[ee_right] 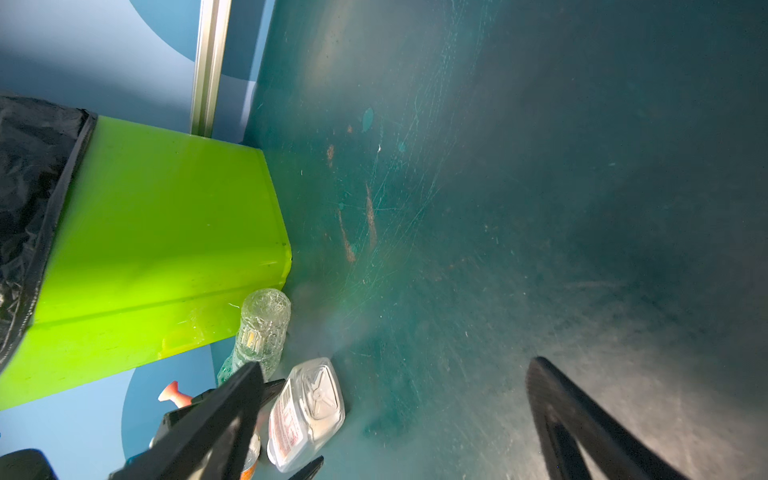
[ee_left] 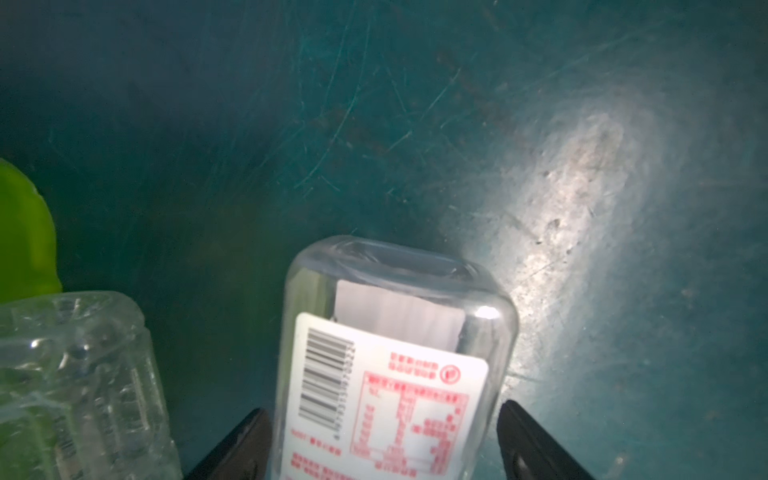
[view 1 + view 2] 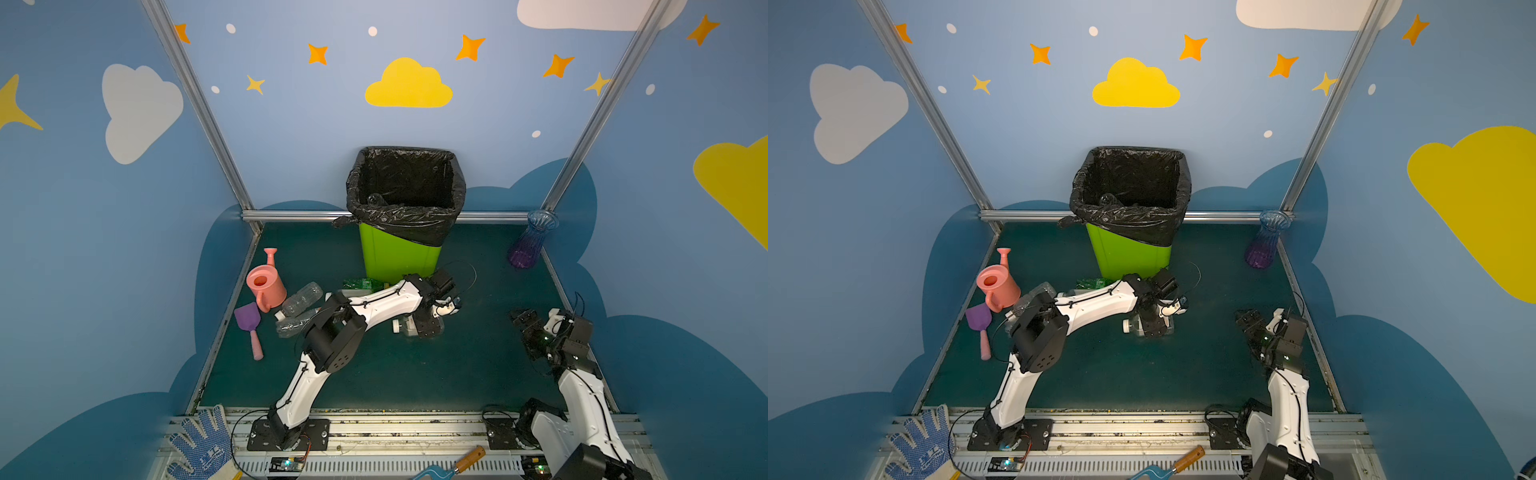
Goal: Throw the plastic bottles in the bin
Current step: 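Close the left gripper on the red-printed clear bottle and lift it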
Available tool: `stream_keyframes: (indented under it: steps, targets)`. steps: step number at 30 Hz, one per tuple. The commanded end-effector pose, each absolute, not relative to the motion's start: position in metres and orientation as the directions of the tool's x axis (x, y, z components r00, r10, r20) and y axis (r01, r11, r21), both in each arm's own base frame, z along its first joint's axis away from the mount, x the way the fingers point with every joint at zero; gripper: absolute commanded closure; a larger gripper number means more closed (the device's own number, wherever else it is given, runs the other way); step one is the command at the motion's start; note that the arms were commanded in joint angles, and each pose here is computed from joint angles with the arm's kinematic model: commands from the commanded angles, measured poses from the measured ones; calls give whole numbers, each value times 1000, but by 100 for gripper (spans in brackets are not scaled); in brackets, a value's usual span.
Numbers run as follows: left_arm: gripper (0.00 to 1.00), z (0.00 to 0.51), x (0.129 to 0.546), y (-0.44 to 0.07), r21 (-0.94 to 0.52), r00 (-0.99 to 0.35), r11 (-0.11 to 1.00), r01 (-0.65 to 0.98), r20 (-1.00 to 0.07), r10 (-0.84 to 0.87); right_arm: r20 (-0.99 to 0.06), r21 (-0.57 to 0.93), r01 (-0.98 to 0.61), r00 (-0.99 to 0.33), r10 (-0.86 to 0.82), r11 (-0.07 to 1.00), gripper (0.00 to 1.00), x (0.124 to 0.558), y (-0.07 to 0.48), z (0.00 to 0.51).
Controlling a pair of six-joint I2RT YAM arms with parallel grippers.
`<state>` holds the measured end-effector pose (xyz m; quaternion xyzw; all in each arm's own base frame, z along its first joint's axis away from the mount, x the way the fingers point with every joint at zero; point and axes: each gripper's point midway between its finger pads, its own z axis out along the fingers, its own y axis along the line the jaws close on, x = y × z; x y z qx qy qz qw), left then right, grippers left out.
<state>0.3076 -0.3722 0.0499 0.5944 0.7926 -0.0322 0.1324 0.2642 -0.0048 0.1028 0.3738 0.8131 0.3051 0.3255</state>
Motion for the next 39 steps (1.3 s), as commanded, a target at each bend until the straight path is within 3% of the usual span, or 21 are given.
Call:
stream_keyframes:
  steps: [1,7,16,22,25,28,32,36,39]
  targets:
    - [16,60,309,-371,125,-228,261,957,-230,946,-285,741,414,-519,806,528,3,262,-3,100]
    - [20,39,305,-365,96,-186,200,975,-139,973,-288,738,414,-520,804,533,3,261,-4,99]
    - [24,33,301,-363,70,-170,177,982,-103,980,-274,743,422,-516,811,520,3,261,-4,95]
    - [43,45,302,-371,63,-186,196,979,-144,972,-269,745,424,-516,813,515,3,259,-4,94]
    - [50,73,304,-385,48,-201,219,975,-241,949,-275,748,416,-515,812,518,3,259,-4,96]
    - [53,122,311,-399,65,-208,250,966,-378,902,-279,752,411,-511,813,516,2,260,-4,99]
    - [56,241,313,-409,145,-135,280,949,-615,777,-285,758,400,-507,813,516,3,263,-5,104]
    - [55,401,300,-391,299,65,368,881,-846,530,-280,771,389,-504,817,504,3,268,-5,109]
    - [55,518,277,-352,421,312,500,757,-905,289,-276,781,377,-508,816,498,3,272,-4,115]
